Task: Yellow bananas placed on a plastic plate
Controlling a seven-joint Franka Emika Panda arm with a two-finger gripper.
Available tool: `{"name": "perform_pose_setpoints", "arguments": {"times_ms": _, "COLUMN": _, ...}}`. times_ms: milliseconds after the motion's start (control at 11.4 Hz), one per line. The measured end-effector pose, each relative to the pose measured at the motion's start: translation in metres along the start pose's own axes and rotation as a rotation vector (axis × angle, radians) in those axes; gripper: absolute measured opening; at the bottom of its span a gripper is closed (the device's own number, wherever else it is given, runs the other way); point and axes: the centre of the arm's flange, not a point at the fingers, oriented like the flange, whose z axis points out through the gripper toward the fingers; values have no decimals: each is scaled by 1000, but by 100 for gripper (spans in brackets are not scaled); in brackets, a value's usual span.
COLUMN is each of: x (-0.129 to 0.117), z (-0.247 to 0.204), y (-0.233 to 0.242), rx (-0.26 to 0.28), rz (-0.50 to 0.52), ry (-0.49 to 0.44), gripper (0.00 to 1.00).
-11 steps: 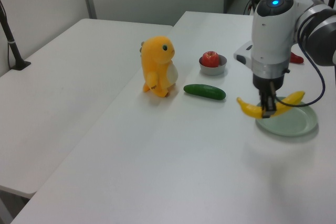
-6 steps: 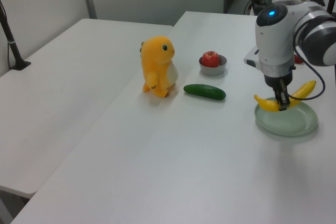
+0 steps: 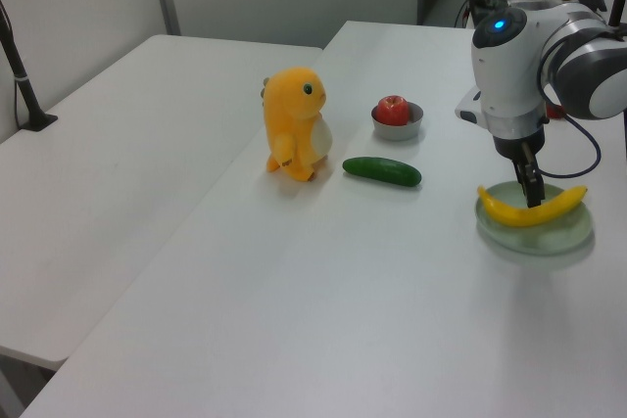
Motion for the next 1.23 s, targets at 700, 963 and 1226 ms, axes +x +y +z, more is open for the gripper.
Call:
{"name": "perform_pose_setpoints", "arguments": {"times_ms": 700, "x": 7, "z": -116, "y": 124, "rx": 109, "rz": 398, "ry": 243, "gripper": 100}}
{"name": "perform_pose_setpoints", "arguments": {"times_ms": 963, "x": -15, "z": -154, "y": 217, "rx": 212, "rz": 630, "ry": 335, "gripper": 100}}
{"name": "perform_pose_setpoints", "arguments": {"times_ms": 1226, "x": -17, "z": -151, "y": 233, "rx": 235, "rz": 670, "ry": 335, "gripper": 100}}
